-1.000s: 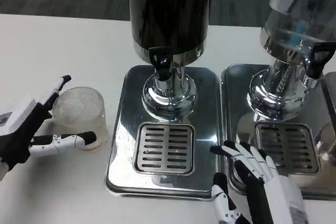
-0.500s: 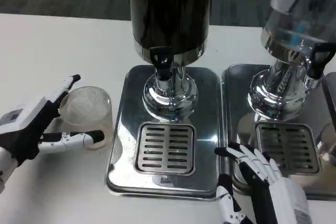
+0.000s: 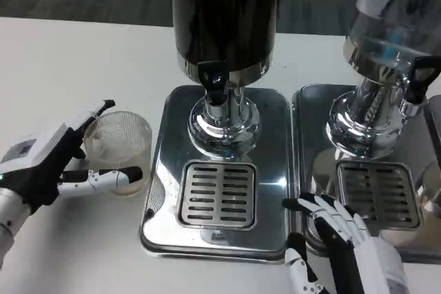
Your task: Grasp the cup under the faucet to collect the drink, then remove the cup.
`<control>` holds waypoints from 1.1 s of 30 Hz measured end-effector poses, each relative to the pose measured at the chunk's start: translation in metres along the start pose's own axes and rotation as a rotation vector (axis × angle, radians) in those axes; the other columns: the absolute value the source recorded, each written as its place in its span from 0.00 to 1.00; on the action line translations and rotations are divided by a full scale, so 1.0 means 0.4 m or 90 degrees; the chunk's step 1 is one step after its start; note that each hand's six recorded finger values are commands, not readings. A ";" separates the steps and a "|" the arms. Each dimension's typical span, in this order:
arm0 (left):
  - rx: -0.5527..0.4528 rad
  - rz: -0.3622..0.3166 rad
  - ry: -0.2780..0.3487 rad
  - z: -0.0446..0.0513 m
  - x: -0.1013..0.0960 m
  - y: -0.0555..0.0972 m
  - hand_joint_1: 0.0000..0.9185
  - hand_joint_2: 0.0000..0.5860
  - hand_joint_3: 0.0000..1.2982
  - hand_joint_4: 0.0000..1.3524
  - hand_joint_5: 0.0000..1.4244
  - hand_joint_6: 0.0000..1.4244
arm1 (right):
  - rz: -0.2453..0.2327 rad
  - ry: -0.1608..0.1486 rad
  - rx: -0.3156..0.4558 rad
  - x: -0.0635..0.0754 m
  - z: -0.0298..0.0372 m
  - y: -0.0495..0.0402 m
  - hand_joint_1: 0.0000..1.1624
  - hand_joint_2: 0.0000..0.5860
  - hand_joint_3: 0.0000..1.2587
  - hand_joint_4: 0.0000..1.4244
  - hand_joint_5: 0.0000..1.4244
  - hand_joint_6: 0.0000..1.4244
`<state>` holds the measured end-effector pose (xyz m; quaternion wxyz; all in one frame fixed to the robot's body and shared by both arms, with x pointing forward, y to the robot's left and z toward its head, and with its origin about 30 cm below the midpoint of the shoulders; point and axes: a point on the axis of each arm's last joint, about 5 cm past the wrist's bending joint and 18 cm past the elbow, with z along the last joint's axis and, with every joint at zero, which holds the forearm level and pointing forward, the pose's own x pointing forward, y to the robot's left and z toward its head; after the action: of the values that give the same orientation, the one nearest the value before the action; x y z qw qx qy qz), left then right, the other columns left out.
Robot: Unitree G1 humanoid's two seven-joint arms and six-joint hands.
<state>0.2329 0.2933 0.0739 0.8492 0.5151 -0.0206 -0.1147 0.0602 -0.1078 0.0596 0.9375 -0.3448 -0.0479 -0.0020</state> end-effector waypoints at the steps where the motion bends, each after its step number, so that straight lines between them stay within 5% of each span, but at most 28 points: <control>1: -0.004 0.002 0.000 0.001 0.001 -0.002 0.32 0.16 0.07 0.06 0.21 0.40 | 0.000 0.000 0.000 0.000 0.000 -0.001 0.18 0.85 0.25 0.13 0.08 0.03; 9: -0.041 0.018 0.000 0.012 0.006 -0.022 0.35 0.20 0.15 0.15 0.29 0.49 | -0.003 0.005 -0.002 -0.005 0.001 -0.013 0.18 0.85 0.25 0.13 0.09 0.02; 20: -0.139 0.049 0.013 0.021 -0.008 -0.063 0.45 0.22 0.41 0.42 0.58 0.79 | 0.013 0.011 -0.009 -0.011 -0.004 -0.024 0.18 0.85 0.25 0.14 0.09 0.02; 33: -0.153 0.061 0.005 0.019 -0.019 -0.069 0.44 0.18 0.46 0.49 0.65 0.87 | 0.016 0.010 -0.005 -0.011 -0.001 -0.026 0.17 0.85 0.25 0.14 0.09 0.01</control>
<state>0.2196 0.2761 0.0539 0.9095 0.4083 -0.0278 -0.0732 0.0555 -0.1163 0.0655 0.9363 -0.3492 -0.0360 0.0072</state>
